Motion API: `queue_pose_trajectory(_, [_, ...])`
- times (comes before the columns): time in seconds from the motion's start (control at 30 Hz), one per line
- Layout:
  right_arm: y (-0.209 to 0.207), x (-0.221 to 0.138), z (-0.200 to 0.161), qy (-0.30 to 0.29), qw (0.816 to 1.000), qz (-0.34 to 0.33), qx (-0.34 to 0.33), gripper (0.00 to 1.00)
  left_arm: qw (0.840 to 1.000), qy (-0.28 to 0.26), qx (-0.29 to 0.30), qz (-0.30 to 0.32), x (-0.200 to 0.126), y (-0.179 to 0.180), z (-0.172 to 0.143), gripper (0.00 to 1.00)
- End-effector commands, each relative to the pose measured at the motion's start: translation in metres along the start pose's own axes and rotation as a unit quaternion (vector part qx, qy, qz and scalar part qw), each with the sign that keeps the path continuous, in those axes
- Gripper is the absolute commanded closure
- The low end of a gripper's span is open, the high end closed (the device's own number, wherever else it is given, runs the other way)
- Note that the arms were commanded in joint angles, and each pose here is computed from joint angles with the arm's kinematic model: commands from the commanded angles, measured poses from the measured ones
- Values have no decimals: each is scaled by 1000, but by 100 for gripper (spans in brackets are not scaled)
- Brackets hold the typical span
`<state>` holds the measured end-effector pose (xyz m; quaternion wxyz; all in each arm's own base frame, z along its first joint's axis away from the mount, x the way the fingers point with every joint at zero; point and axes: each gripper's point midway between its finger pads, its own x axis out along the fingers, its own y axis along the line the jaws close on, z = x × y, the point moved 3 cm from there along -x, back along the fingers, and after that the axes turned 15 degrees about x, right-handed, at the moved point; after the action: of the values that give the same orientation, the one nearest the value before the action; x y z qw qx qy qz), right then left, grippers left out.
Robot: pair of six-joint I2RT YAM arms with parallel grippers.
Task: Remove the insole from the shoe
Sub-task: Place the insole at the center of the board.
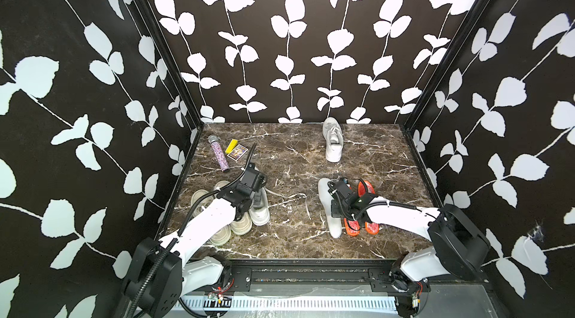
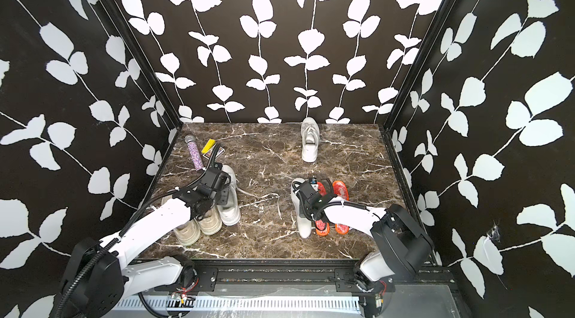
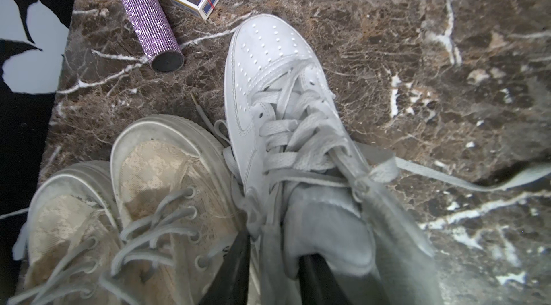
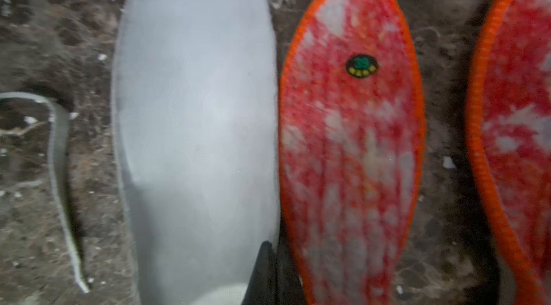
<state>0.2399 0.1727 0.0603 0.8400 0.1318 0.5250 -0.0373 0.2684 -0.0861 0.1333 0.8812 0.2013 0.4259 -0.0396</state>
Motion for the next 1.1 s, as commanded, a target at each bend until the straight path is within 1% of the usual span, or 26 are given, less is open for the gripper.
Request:
queue_pose_trajectory(0.0, [-17, -7, 4, -10, 1000, -22, -1, 100, 1000, -22, -17, 2, -8, 6, 12, 62])
queue_pose_trajectory(0.13, [-20, -18, 13, -25, 1000, -12, -5, 100, 999, -29, -21, -5, -12, 6, 17, 54])
queue_pose_trajectory(0.17, [-17, -22, 17, -30, 1000, -4, -6, 90, 999, -32, -23, -7, -14, 6, 18, 52])
queue_pose_trajectory(0.27, [-4, -35, 27, -39, 999, 29, -20, 68, 999, -39, -27, -12, -18, 6, 23, 47])
queue_pose_trajectory(0.4, [7, -55, 46, -54, 997, 41, -35, 55, 998, -47, -37, -6, -27, 12, 27, 41])
queue_pose_trajectory(0.5, [12, -66, 64, -72, 996, 49, -35, 47, 997, -59, -48, 2, -34, 17, 31, 35])
queue_pose_trajectory(0.57, [16, -73, 81, -90, 994, 53, -30, 44, 996, -71, -58, 0, -39, 19, 33, 32])
queue_pose_trajectory(0.7, [28, -80, 121, -124, 990, 59, -22, 41, 990, -109, -79, -27, -48, 16, 41, 29])
queue_pose_trajectory(0.8, [34, -82, 158, -147, 988, 52, -12, 41, 982, -155, -93, -55, -55, 11, 50, 27])
queue_pose_trajectory(0.9, [37, -75, 194, -162, 985, 50, 3, 40, 972, -194, -103, -84, -63, 6, 60, 26])
queue_pose_trajectory(1.07, [37, -48, 248, -160, 985, 51, 34, 40, 961, -224, -108, -118, -64, -5, 68, 24])
